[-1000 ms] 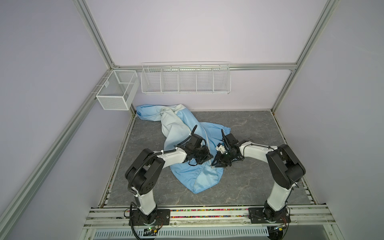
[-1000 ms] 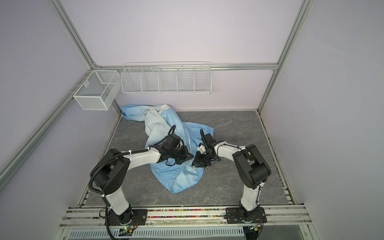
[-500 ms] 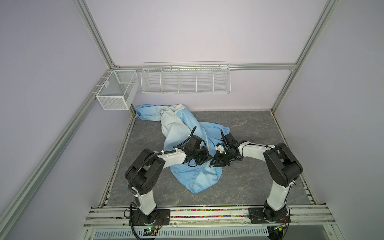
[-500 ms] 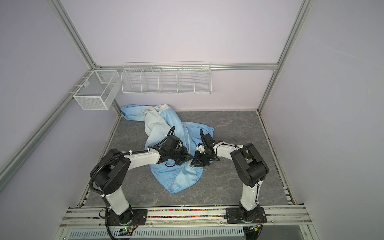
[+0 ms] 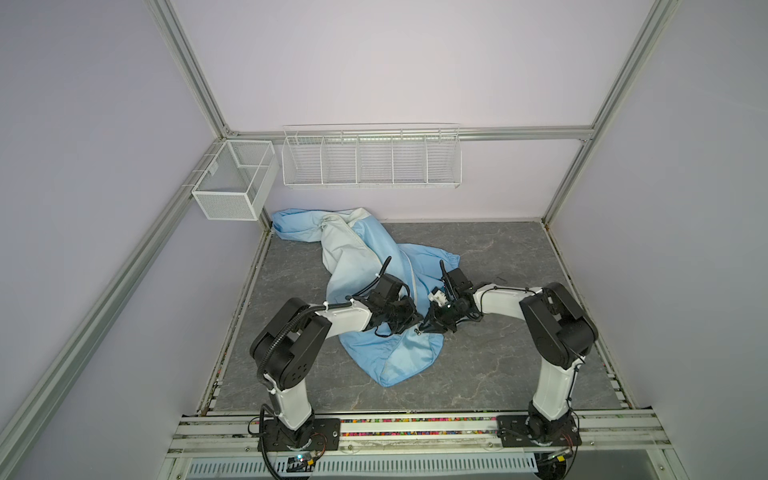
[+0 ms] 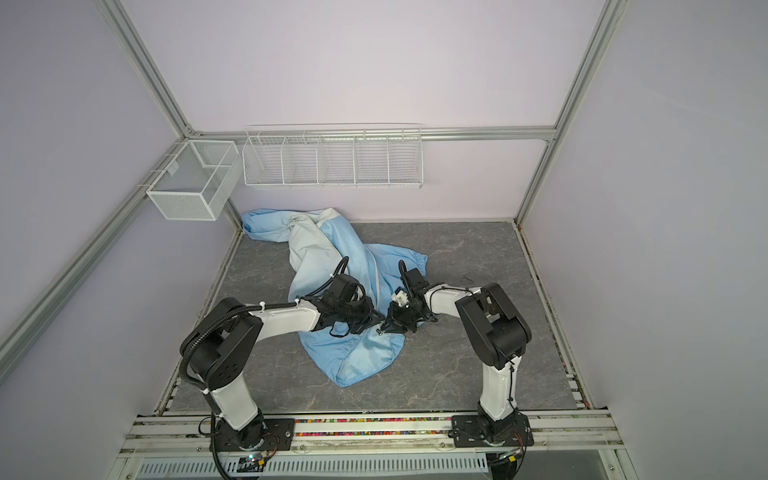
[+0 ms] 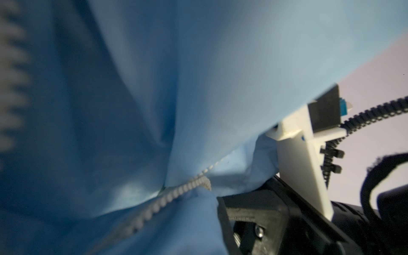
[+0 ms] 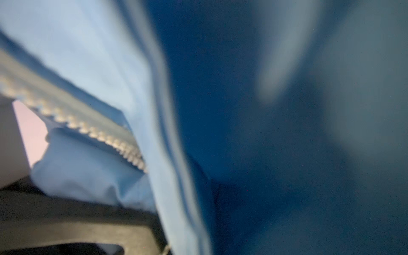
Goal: Zip up the jacket
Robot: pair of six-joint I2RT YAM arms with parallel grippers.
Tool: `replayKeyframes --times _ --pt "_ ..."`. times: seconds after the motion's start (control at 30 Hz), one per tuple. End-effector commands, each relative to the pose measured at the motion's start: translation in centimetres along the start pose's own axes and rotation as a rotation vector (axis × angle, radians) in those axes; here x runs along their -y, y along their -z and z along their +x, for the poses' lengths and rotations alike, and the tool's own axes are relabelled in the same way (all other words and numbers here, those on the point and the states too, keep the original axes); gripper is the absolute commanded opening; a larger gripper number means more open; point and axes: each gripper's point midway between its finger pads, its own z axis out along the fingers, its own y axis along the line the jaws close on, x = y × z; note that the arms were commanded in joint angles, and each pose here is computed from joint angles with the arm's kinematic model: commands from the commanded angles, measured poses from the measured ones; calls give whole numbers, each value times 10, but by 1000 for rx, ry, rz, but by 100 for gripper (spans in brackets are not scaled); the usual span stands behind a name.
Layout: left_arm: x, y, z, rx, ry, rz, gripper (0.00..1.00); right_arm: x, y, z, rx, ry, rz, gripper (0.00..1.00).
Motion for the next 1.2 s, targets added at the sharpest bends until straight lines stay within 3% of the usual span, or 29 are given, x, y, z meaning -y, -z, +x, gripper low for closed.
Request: replayKeyframes --times 0.0,0.17,0.47,0.87,1.17 --pt "3 6 -1 18 6 10 0 2 -7 -1 -2 -15 -23 13" --pt "4 19 -6 42 11 17 0 -2 -6 -1 3 -18 -42 7" --pt "-12 56 -23 108 5 -63 0 -4 10 3 27 18 -16 7" --pt "26 18 -32 50 -77 -33 0 13 9 15 -2 23 43 7" --pt "-12 -13 -30 -14 -22 -149 0 12 11 14 4 29 47 9"
